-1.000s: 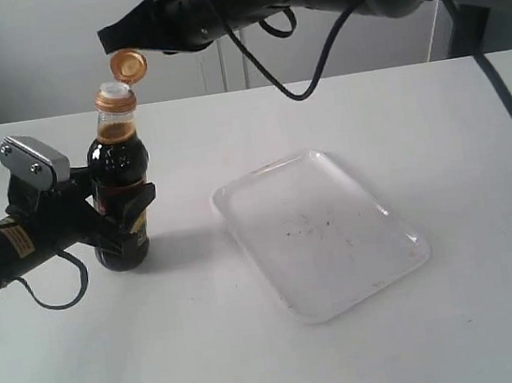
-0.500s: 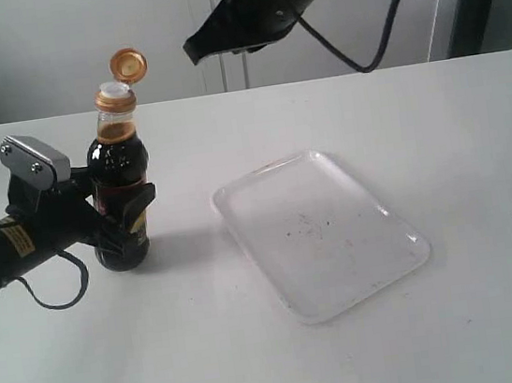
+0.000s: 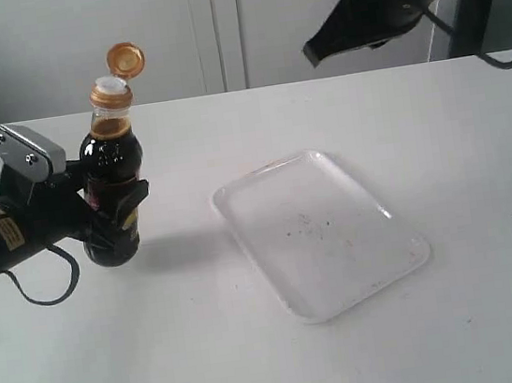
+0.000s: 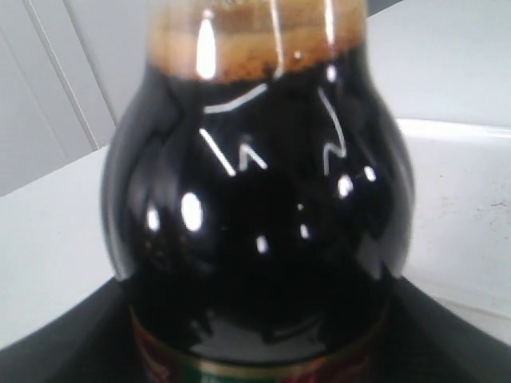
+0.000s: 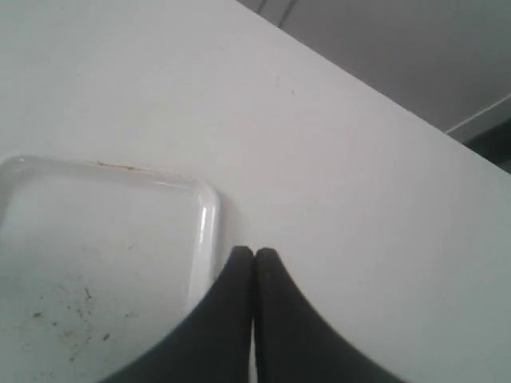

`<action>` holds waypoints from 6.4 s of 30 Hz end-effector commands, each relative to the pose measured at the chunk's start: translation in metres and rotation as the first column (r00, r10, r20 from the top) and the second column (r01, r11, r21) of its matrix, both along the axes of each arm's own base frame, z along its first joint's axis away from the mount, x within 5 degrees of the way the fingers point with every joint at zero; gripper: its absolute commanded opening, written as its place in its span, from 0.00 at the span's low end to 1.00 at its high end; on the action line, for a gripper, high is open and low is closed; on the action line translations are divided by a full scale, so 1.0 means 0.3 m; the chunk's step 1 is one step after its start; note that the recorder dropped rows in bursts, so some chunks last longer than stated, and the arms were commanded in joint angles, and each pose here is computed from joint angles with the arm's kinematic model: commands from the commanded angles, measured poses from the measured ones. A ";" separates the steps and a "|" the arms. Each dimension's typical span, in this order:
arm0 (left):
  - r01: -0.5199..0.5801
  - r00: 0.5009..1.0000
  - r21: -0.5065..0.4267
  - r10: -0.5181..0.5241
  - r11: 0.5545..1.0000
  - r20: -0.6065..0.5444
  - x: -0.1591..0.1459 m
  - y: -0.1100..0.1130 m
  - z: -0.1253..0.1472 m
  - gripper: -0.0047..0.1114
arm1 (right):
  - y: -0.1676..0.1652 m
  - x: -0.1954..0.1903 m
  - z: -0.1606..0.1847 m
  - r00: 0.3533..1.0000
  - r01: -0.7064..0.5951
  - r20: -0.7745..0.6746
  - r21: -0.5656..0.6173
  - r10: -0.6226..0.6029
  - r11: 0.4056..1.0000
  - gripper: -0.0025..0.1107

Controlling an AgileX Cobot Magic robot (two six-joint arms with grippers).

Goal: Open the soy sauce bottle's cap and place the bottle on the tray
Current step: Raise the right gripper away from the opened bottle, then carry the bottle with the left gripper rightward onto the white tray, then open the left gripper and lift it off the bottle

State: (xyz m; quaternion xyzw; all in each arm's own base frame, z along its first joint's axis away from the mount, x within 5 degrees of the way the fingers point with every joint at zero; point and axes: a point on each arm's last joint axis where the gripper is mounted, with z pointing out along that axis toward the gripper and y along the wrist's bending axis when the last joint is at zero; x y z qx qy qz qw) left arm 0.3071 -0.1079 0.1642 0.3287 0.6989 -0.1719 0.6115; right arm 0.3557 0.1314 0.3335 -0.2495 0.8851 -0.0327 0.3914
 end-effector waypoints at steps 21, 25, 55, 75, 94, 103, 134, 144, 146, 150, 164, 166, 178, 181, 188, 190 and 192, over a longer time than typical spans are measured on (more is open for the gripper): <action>0.188 0.959 -0.116 -0.157 0.975 0.235 -0.099 -0.229 0.192 0.04 | -0.387 -0.060 -0.123 0.954 0.297 -0.047 0.003 -0.297 0.955 0.02; 0.221 0.949 -0.138 -0.180 0.965 0.260 -0.108 -0.278 0.221 0.04 | -0.419 -0.065 -0.137 0.941 0.332 -0.071 0.009 -0.330 0.943 0.02; 0.252 0.960 -0.334 -0.192 0.908 0.203 -0.037 -0.519 0.224 0.04 | -0.429 -0.009 -0.279 0.919 0.356 -0.190 0.014 -0.347 0.935 0.02; 0.240 0.969 -0.363 -0.196 0.901 0.153 -0.019 -0.649 0.131 0.04 | -0.422 0.017 -0.315 0.923 0.348 -0.187 0.034 -0.336 0.937 0.02; 0.264 0.956 -0.298 -0.206 0.918 0.210 0.014 -0.695 0.091 0.04 | -0.418 0.027 -0.309 0.929 0.349 -0.158 0.064 -0.336 0.935 0.02; 0.247 0.963 -0.296 -0.200 0.923 0.181 0.034 -0.709 0.037 0.04 | -0.418 0.029 -0.307 0.930 0.348 -0.150 0.068 -0.335 0.935 0.02; 0.206 0.977 -0.267 -0.184 0.941 0.105 0.013 -0.677 -0.044 0.64 | -0.418 0.042 -0.358 0.927 0.336 -0.190 0.038 -0.323 0.941 0.02; 0.217 0.972 -0.228 -0.189 0.949 0.142 0.012 -0.678 -0.042 0.94 | -0.418 0.042 -0.358 0.927 0.335 -0.190 0.038 -0.322 0.941 0.02; 0.217 0.972 -0.228 -0.189 0.949 0.142 0.012 -0.678 -0.042 0.95 | -0.418 0.042 -0.358 0.927 0.335 -0.190 0.038 -0.322 0.941 0.02; 0.221 0.969 -0.238 -0.186 0.946 0.160 0.010 -0.676 -0.009 0.95 | -0.418 0.042 -0.358 0.927 0.335 -0.190 0.038 -0.322 0.941 0.02; 0.240 0.948 -0.239 -0.174 0.941 0.265 -0.001 -0.665 0.113 0.95 | -0.418 0.042 -0.358 0.927 0.335 -0.190 0.038 -0.322 0.941 0.02; 0.238 0.945 -0.238 -0.169 0.942 0.279 -0.002 -0.662 0.129 0.95 | -0.418 0.042 -0.358 0.927 0.335 -0.190 0.038 -0.322 0.941 0.02; 0.186 0.940 -0.233 -0.103 0.955 0.326 0.009 -0.648 0.169 0.95 | -0.418 0.042 -0.358 0.927 0.335 -0.190 0.038 -0.322 0.941 0.02; 0.175 0.938 -0.236 -0.089 0.956 0.336 0.015 -0.649 0.178 0.95 | -0.418 0.042 -0.358 0.927 0.335 -0.190 0.038 -0.322 0.941 0.02; 0.204 0.922 -0.245 -0.101 0.948 0.375 0.024 -0.666 0.216 0.95 | -0.417 0.046 -0.371 0.925 0.336 -0.200 0.036 -0.323 0.941 0.02; 0.208 0.919 -0.246 -0.103 0.947 0.382 0.025 -0.669 0.223 0.95 | -0.417 0.047 -0.376 0.924 0.336 -0.204 0.034 -0.323 0.941 0.02; 0.208 0.917 -0.244 -0.102 0.947 0.386 0.025 -0.668 0.226 0.95 | -0.417 0.048 -0.381 0.923 0.336 -0.208 0.033 -0.323 0.941 0.02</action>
